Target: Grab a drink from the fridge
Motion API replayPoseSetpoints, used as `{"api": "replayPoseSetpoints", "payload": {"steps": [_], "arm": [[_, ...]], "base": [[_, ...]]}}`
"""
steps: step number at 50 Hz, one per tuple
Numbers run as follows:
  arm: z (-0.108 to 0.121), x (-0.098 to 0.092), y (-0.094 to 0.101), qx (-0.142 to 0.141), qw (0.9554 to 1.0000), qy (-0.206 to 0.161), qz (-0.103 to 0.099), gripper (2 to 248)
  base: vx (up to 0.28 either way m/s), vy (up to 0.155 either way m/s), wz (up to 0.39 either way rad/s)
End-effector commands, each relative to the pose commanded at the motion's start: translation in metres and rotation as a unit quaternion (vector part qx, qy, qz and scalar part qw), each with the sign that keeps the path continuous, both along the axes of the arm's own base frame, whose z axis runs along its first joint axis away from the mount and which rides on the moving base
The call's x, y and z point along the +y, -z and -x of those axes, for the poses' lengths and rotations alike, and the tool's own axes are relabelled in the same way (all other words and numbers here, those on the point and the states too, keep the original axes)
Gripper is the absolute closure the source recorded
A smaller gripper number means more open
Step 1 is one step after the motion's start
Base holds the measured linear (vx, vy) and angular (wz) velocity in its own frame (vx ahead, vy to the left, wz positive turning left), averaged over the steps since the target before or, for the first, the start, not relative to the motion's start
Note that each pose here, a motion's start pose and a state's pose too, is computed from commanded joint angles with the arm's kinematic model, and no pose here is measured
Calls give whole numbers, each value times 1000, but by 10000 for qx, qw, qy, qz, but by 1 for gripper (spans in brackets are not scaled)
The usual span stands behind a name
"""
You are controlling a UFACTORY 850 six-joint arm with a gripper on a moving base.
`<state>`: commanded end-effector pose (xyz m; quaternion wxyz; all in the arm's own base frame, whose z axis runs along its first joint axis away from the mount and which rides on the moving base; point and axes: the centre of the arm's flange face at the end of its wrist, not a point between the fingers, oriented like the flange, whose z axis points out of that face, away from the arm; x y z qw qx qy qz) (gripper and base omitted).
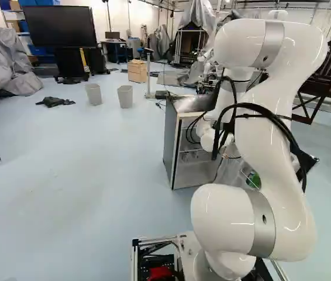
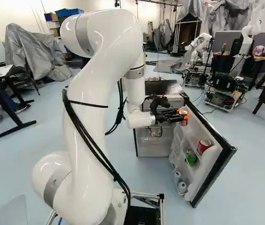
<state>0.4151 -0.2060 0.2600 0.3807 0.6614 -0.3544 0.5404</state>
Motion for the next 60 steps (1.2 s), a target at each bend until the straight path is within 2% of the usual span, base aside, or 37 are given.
{"api": "replayPoseSetpoints", "payload": {"steps": [20,37,48,60], "arm": [[10,18,-4,68,9989,-468,46,153],[21,34,-8,158,9956,-920,32,153],[28,46,-10,214,9916,-1275,21,153],[35,60,-12,271,9840,-1760,11,153]], "base": [[0,0,0],[0,0,0],[0,0,0],[0,0,0]]}}
